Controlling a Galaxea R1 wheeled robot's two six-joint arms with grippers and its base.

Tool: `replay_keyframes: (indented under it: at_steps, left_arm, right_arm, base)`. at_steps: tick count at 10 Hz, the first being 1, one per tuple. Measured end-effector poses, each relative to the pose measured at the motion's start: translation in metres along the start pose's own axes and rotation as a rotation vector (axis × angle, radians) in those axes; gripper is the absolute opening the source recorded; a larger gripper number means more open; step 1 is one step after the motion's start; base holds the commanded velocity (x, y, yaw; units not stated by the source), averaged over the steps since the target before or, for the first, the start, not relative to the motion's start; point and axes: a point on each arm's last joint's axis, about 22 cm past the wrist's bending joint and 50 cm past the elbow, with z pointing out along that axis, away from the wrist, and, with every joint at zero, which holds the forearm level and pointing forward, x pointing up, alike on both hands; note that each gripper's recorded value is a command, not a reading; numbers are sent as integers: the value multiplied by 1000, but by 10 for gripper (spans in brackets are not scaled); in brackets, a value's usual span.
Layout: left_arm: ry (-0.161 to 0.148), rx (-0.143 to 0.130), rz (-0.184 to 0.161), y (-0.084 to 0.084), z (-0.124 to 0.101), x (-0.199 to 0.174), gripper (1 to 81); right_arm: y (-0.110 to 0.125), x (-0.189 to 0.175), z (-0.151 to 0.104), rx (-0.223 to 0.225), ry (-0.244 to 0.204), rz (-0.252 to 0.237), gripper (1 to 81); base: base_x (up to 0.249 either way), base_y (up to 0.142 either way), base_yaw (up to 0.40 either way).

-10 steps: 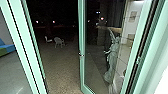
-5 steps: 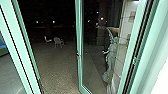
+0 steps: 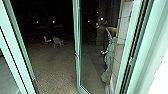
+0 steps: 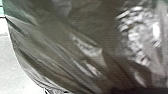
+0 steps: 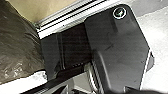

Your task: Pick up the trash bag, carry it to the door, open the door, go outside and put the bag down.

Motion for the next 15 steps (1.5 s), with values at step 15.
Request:
replay_keyframes:
  at_steps: [15]
  left_arm:
    - [2,1,0,0,0,1,10]
  right_arm:
    - [-6,-1,1,7,0,0,811]
  base:
    - [0,0,0]
